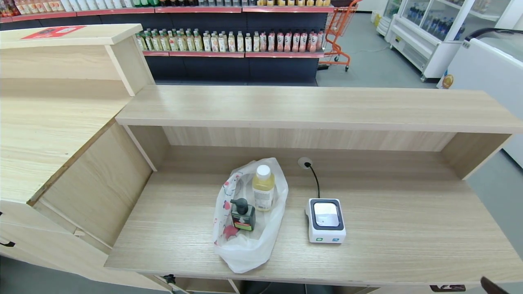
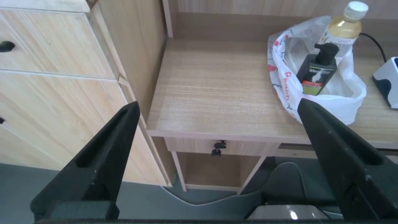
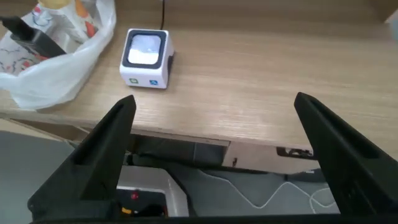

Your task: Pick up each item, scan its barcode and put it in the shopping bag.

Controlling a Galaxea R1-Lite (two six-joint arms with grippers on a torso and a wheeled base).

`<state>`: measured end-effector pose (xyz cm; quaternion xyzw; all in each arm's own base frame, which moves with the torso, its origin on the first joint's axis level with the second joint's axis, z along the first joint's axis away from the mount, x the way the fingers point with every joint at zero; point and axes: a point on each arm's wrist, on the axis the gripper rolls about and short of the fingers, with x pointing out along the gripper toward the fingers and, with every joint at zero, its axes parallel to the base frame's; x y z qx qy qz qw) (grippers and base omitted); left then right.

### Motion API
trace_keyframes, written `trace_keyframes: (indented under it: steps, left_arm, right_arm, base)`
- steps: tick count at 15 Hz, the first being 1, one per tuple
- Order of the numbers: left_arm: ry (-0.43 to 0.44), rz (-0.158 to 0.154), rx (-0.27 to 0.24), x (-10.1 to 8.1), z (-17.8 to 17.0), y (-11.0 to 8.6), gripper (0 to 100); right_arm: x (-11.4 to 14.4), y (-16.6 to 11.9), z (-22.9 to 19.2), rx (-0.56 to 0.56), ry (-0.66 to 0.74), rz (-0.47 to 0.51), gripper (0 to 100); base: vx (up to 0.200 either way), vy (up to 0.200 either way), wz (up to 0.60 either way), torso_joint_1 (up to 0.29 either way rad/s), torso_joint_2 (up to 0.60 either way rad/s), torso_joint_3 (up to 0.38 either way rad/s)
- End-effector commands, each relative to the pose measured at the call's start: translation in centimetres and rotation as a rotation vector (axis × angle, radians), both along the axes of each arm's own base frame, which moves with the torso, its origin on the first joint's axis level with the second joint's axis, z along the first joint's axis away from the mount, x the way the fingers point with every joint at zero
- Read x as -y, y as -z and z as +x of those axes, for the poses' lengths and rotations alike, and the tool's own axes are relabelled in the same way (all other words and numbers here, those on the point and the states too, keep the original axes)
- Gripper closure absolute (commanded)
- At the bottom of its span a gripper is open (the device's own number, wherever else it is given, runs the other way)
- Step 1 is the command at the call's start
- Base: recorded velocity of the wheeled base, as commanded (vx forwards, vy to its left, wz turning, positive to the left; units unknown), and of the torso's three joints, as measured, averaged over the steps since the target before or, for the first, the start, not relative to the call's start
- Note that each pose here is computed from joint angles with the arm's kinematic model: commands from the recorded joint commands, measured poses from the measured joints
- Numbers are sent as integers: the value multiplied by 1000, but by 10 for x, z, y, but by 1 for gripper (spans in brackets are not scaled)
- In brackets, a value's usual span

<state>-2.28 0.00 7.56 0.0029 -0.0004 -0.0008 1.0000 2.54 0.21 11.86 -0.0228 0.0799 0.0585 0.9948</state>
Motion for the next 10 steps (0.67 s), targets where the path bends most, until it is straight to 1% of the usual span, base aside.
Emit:
trace_keyframes:
  steps: [1, 2, 3, 5, 10]
  left_arm:
    - [0, 0, 1, 0, 0, 0, 0]
    - [0, 0, -1, 0, 0, 0, 0]
    - [0, 0, -1, 0, 0, 0, 0]
    - [0, 0, 1, 0, 0, 0, 0]
    - [0, 0, 1, 0, 0, 0, 0]
  right_arm:
    - [0, 39, -48, 198, -2, -46, 0]
    - [0, 39, -48, 204, 30, -59, 0]
    - [1, 41, -48, 188, 47, -40, 0]
    - [1, 42, -48, 174, 53, -26, 0]
    - [1, 42, -48, 173, 53, -29, 0]
  base:
    - [0, 0, 0, 0, 0, 0]
    - [0, 0, 0, 0, 0, 0]
    - [0, 0, 0, 0, 0, 0]
    - [0, 0, 0, 0, 0, 0]
    - [0, 0, 0, 0, 0, 0]
